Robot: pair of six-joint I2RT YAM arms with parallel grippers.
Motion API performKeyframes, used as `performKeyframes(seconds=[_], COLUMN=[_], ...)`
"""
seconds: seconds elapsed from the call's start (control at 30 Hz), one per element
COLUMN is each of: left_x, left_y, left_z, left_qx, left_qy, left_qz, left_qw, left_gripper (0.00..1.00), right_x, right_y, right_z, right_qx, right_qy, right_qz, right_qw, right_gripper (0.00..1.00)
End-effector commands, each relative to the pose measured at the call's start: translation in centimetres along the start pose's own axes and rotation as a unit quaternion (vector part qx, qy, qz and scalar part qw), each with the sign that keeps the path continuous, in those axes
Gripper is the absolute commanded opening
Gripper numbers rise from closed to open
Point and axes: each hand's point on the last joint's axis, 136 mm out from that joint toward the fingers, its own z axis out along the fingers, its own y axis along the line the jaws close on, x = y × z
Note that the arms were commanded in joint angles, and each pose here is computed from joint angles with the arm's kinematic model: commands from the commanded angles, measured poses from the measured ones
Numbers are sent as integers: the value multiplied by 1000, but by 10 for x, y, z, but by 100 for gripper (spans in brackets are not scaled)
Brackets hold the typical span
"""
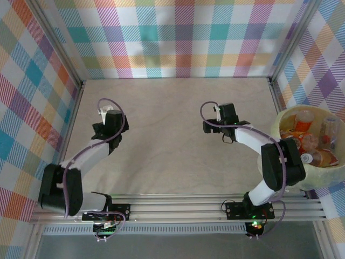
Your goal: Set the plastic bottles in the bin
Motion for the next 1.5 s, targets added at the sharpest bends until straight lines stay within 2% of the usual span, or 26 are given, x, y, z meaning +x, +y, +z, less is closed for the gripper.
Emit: performKeyframes(seconds=[0.0, 0.07, 0.23, 0.3, 0.37, 0.53, 0.6, 1.03, 1.47], left_x=[22, 31, 23, 21, 23, 35, 36, 36, 36], left_y=[-4, -10, -17, -18, -18, -23, -22, -23, -22], left_z=[27, 38, 50, 53, 50, 33, 35, 34, 35], left_qx=[10, 22, 54, 86, 107, 161, 151, 148, 148], left_qy=[24, 16, 1, -19, -26, -113, -90, -93, -93], left_qz=[26, 28, 33, 15, 10, 4, 7, 9, 9], left_qw=[999, 999, 998, 996, 994, 980, 984, 985, 985], left_gripper=[100, 100, 100, 100, 100, 100, 100, 100, 100], right_x=[-44, -43, -23, -13, -7, 1, 4, 7, 7], right_y=[-5, -10, -27, -32, -33, -32, -32, -31, -45], right_z=[-4, 0, -1, -5, -7, -11, -12, -39, -42], right_qx=[8, 16, 47, 50, 38, -7, -16, -49, -56], right_qy=[-78, -63, -24, -22, -35, -110, -131, -194, -201], right_qz=[-29, -28, -28, -26, -28, -20, -19, -13, 26], right_qw=[996, 998, 998, 998, 998, 994, 991, 980, 978], right_gripper=[100, 100, 100, 100, 100, 100, 100, 100, 100])
